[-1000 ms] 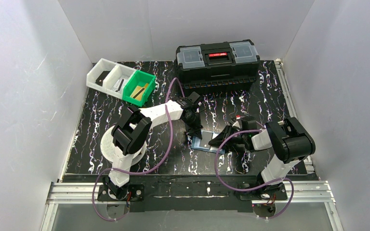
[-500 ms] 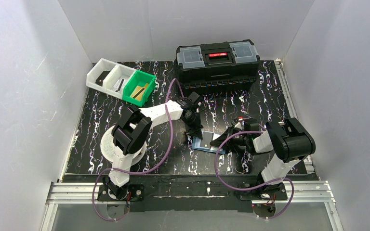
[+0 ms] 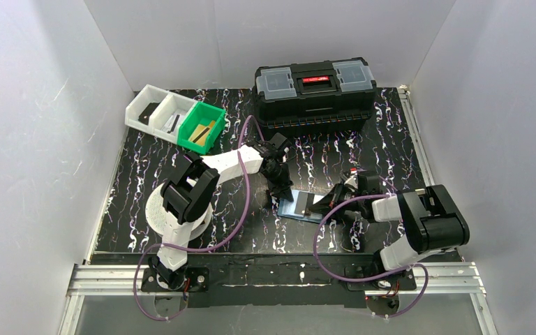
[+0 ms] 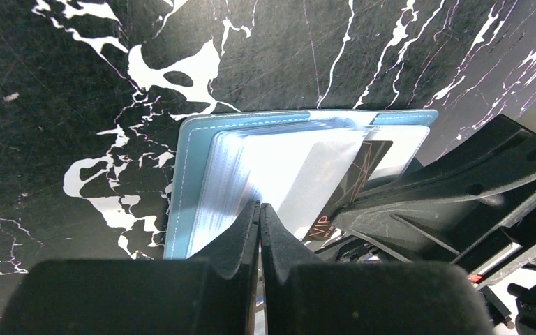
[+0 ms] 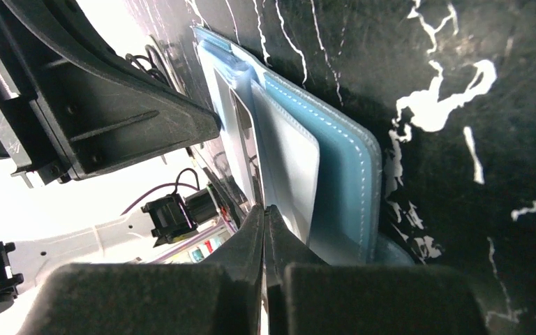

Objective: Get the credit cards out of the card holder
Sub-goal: Remove the credit card from the card holder.

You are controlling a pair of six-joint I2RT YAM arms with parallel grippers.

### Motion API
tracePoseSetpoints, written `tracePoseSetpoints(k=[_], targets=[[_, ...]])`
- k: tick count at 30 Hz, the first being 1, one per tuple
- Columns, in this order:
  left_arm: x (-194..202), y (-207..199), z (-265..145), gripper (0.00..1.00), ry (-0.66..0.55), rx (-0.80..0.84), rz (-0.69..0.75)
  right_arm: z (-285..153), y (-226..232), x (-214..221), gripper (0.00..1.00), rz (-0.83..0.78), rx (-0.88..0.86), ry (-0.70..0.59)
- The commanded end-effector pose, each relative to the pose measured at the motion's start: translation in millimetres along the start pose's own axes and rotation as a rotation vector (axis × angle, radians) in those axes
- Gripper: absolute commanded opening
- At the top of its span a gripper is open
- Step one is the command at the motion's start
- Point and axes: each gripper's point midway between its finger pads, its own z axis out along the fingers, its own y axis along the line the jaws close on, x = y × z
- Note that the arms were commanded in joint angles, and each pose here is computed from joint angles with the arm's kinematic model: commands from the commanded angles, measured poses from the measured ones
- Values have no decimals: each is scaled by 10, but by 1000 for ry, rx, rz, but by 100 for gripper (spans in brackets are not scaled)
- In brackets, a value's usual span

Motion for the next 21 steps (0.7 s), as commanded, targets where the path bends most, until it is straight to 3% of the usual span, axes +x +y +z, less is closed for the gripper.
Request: tracePoseSetpoints(k=[1,5,10,13,19,21], targets=[[162,876,307,0,44,-313,-31,-36,-54,-56,9,-35,59,-21],[155,862,321,0,49,-308,-26,8,28,-71,32,-36,12,13],[163,858,330,0,57,-304,-26,75,50,-116,36,-19,-16,32],[171,862,344,0,62,-304,-27,100,54,-137,31,-5,-25,35],[168,879,339,0,55,-313,-28,71,20,-130,2,-4,-5,17],[161,897,323,0,48,-323,-31,28,-19,-133,1,-18,24,-3]])
